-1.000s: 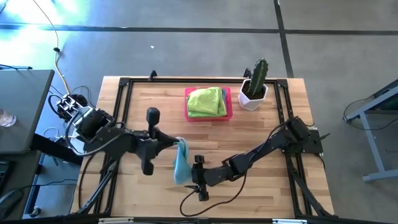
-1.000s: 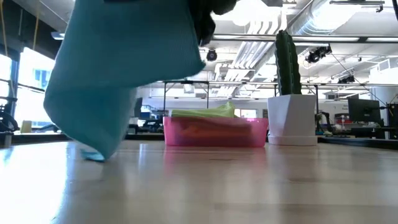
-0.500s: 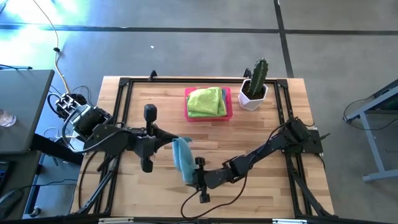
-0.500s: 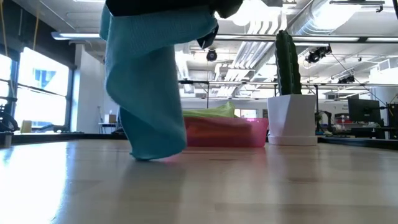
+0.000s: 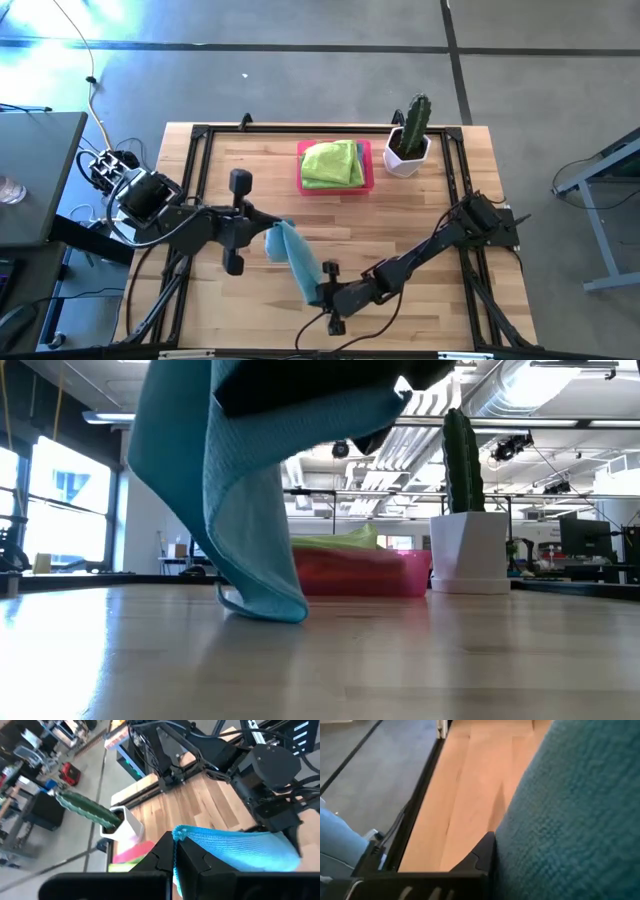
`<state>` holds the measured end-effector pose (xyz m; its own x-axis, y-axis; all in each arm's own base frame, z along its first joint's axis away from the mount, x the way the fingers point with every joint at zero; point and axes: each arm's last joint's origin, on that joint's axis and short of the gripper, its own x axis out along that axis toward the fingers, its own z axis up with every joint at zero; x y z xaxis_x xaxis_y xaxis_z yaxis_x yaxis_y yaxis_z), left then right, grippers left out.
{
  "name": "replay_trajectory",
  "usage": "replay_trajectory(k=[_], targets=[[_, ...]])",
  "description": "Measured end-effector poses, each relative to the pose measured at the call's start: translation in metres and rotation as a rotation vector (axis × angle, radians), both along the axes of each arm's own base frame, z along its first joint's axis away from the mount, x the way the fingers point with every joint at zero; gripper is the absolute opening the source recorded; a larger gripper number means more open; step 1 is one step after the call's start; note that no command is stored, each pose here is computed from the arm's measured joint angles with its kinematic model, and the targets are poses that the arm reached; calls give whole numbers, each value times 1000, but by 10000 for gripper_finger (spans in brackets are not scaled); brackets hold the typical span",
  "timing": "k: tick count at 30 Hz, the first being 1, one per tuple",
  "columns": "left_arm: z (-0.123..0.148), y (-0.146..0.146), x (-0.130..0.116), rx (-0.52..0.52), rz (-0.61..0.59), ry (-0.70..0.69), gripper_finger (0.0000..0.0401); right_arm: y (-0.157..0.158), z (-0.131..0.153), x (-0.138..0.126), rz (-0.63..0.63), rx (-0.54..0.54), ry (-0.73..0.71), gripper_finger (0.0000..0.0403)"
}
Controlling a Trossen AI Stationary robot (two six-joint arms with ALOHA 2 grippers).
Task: Fold microfiber towels
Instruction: Fold the blue microfiber cloth
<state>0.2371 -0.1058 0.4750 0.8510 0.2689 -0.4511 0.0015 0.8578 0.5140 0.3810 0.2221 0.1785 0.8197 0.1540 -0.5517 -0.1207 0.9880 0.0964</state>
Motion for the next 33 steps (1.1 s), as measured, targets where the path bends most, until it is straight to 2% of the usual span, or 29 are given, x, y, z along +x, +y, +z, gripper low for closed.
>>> replay_trajectory(k=[4, 8, 12, 15, 19, 22, 29, 33], targets=[[-4, 1, -2, -68, 22, 27, 1, -1, -1, -4, -71, 17, 36, 3], [-13, -1, -5, -191, 26, 95, 1, -6, 8, -11, -150, 89, 102, 1], [-33, -6, -1, -294, 22, 199, 1, -10, 21, -22, -232, 167, 161, 1], [-52, -9, 3, -327, 38, 261, 1, -14, 31, -32, -295, 246, 231, 0], [-81, -11, 8, -290, 109, 315, 1, -20, 43, -46, -357, 344, 346, 0], [-94, -10, 10, -237, 162, 318, 1, -26, 49, -57, -400, 362, 438, 0], [-93, -4, 12, -91, 224, 257, 1, -49, 72, -89, -532, 328, 586, 0], [-92, 4, 17, -69, 263, 231, 1, -61, 86, -106, -586, 289, 619, 0]])
